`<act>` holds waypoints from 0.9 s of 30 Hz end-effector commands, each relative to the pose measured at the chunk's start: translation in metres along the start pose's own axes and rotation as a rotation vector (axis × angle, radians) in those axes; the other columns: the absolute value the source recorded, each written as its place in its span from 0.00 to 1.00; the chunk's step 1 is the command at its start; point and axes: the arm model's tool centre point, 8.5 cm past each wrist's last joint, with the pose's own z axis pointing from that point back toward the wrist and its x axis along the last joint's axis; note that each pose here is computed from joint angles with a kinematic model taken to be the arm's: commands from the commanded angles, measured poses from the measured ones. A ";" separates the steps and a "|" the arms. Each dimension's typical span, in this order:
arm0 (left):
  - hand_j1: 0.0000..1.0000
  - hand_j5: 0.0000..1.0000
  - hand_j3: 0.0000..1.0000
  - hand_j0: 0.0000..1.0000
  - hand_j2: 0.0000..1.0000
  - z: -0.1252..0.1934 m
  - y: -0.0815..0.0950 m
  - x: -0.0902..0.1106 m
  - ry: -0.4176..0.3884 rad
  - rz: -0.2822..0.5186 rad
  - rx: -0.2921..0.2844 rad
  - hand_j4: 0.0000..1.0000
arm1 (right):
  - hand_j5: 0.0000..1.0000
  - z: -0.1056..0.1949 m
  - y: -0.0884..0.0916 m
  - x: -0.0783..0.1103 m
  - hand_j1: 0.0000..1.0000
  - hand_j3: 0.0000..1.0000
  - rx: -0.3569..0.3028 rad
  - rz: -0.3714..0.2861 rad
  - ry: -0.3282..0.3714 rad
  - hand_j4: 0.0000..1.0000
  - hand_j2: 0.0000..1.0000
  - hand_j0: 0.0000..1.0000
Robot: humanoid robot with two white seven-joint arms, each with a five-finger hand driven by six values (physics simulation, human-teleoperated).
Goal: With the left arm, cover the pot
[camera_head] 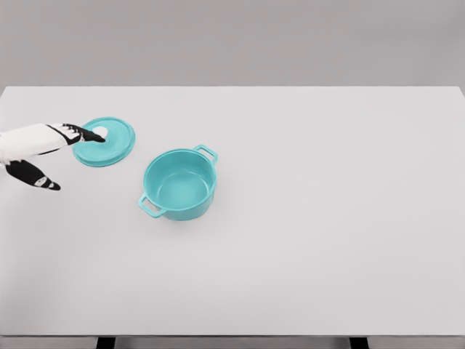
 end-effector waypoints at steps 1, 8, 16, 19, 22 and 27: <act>1.00 1.00 1.00 1.00 1.00 -0.016 -0.004 0.013 -0.052 0.003 -0.005 1.00 | 1.00 0.000 0.000 -0.001 1.00 1.00 0.001 0.001 0.003 1.00 1.00 1.00; 1.00 1.00 1.00 1.00 1.00 -0.055 -0.005 -0.019 -0.011 0.115 0.000 1.00 | 1.00 0.000 0.000 -0.002 1.00 1.00 -0.001 -0.004 0.004 1.00 1.00 1.00; 1.00 1.00 1.00 1.00 1.00 -0.071 -0.016 -0.043 -0.026 0.467 0.325 1.00 | 1.00 0.000 0.000 -0.002 1.00 1.00 -0.001 -0.004 0.004 1.00 1.00 1.00; 1.00 1.00 1.00 1.00 1.00 -0.058 -0.030 -0.084 0.126 0.532 0.338 1.00 | 1.00 0.000 0.000 -0.002 1.00 1.00 -0.001 -0.004 0.004 1.00 1.00 1.00; 1.00 1.00 1.00 1.00 1.00 -0.075 -0.044 -0.091 0.183 0.538 0.268 1.00 | 1.00 0.001 0.000 -0.002 1.00 1.00 -0.001 -0.005 0.005 1.00 1.00 1.00; 0.94 0.94 0.94 0.94 0.94 -0.088 -0.038 -0.087 0.165 0.551 0.203 0.94 | 1.00 0.000 0.000 -0.002 1.00 1.00 0.000 -0.004 0.004 1.00 1.00 1.00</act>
